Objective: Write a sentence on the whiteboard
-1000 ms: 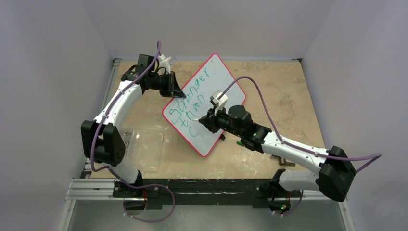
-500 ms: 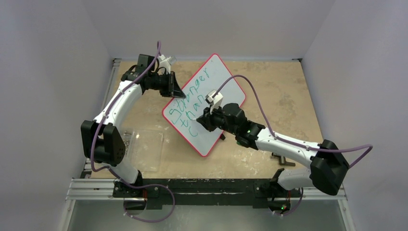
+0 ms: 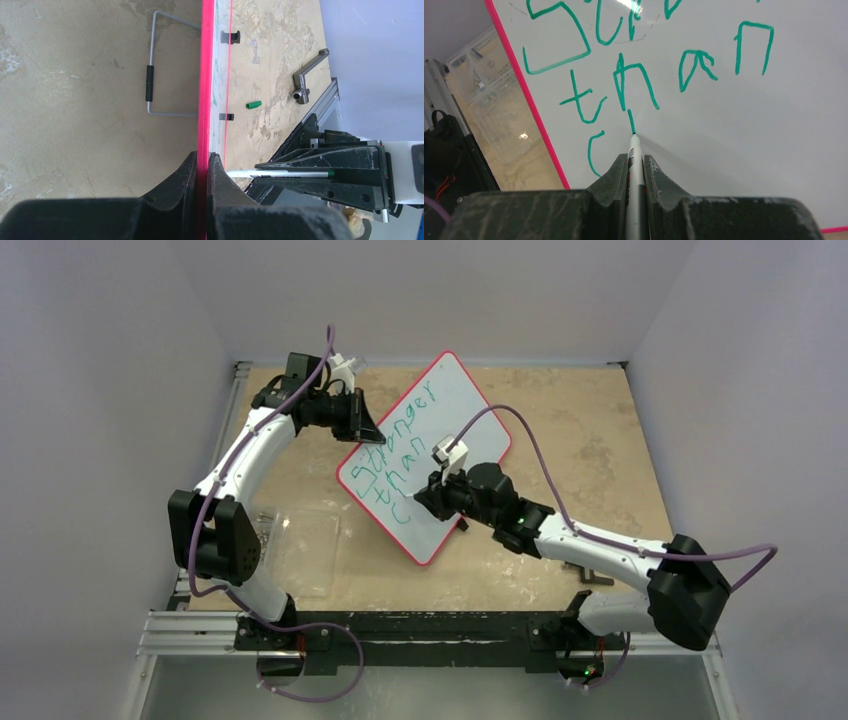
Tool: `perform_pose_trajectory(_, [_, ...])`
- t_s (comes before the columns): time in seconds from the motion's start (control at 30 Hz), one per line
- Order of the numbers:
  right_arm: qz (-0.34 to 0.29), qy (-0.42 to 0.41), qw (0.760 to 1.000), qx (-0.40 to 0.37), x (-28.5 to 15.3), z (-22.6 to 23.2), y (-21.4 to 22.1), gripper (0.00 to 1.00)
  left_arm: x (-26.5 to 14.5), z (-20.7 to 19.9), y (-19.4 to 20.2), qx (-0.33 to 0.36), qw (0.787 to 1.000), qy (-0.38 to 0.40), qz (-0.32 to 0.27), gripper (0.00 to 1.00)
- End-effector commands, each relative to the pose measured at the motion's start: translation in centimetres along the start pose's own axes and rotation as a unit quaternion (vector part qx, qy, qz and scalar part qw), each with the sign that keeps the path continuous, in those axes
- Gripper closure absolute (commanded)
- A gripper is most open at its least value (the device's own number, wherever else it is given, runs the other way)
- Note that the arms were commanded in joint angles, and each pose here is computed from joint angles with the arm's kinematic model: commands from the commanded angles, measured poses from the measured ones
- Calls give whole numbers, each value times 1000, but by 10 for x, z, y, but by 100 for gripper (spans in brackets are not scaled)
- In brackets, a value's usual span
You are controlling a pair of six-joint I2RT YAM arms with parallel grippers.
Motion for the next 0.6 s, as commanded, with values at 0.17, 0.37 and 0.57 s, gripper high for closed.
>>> perform_pose_trajectory(0.17, [25, 23, 999, 12, -16, -9, 31, 100, -15, 13, -19, 24, 996, -65, -52, 100])
perform_pose_trajectory(0.37, [27, 26, 999, 19, -21, -9, 34, 100, -15, 13, -19, 23, 996, -65, -51, 100])
perform_pose_trajectory(0.57, [15, 23, 1000, 14, -16, -7, 19, 100, -14, 14, -19, 22, 996, -67, -51, 100])
Point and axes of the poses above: each gripper's point midway between its finger pads, its own x axis out along the fingers, its own z axis along the line the jaws close on, y = z × x, the point moved 5 cm from there along -x, back along the fingers, and after that the axes turned 2 degrees about -x, right-handed, at the moved point
